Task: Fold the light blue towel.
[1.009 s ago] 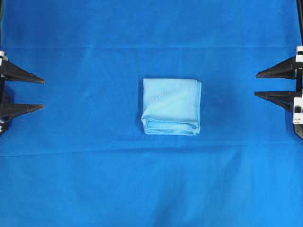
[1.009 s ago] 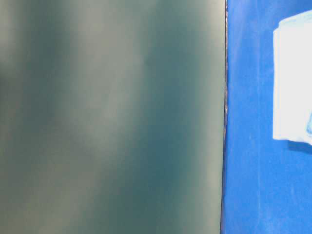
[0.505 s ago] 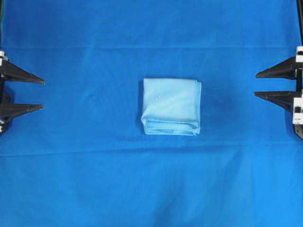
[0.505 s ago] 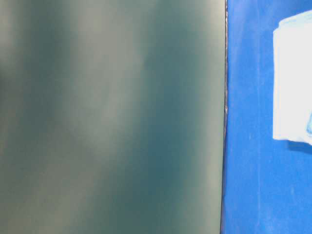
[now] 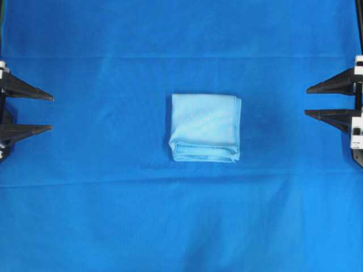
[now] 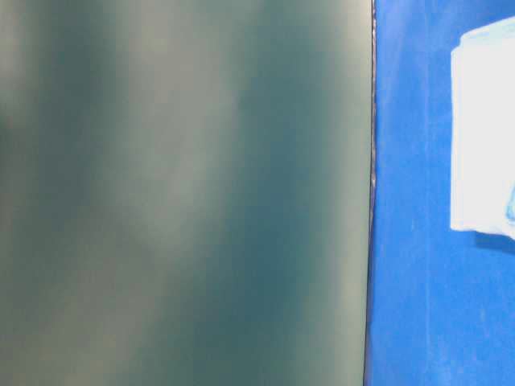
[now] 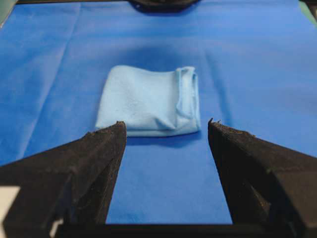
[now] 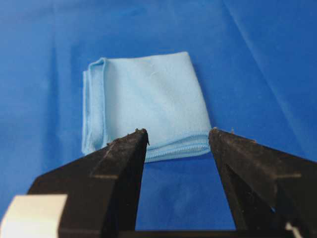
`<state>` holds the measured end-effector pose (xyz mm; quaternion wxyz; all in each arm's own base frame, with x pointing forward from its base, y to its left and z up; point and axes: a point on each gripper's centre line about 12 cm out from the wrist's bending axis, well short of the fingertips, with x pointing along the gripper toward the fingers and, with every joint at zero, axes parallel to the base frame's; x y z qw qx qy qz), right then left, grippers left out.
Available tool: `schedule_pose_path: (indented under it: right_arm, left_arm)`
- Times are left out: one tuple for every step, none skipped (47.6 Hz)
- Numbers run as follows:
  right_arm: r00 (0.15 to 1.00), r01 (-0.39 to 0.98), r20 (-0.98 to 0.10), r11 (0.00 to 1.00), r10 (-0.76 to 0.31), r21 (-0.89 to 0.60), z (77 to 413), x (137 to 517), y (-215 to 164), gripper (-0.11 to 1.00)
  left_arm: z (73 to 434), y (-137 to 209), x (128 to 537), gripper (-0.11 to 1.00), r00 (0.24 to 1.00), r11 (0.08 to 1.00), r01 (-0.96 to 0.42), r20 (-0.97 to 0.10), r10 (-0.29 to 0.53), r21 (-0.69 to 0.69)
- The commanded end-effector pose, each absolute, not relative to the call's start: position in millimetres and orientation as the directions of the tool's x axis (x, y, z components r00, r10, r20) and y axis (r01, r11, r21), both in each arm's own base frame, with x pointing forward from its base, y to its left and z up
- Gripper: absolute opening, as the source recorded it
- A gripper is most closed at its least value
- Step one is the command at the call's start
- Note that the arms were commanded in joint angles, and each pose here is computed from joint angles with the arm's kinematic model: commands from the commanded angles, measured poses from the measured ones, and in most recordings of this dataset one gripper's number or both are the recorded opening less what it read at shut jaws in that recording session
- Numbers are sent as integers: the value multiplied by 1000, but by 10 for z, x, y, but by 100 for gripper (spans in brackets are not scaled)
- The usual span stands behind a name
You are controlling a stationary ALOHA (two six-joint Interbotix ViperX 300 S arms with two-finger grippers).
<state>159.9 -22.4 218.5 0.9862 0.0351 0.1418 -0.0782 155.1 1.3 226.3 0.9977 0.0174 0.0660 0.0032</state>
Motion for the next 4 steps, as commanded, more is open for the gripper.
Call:
schedule_pose_path:
  right_arm:
    - [950,164,-277,985,-144,48,2228,1627,-229,58]
    - [950,164,-278,985,-144,48,2222,1626,-229,58]
    - [950,162,-278,986,-143,48,2222,1626,-226,58]
    - [950,163,-278,986,-144,45,2222,1626,-229,58]
  left_arm:
    - [2304,19,1569,61,993,999,-8,-121,12,32]
    - [2304,19,1569,61,993,999,-8,-121,12,32]
    - [2304,16,1569,61,993,999,-7,-121,11,32]
    - [2302,19,1571,61,992,999,-8,-122,12,32]
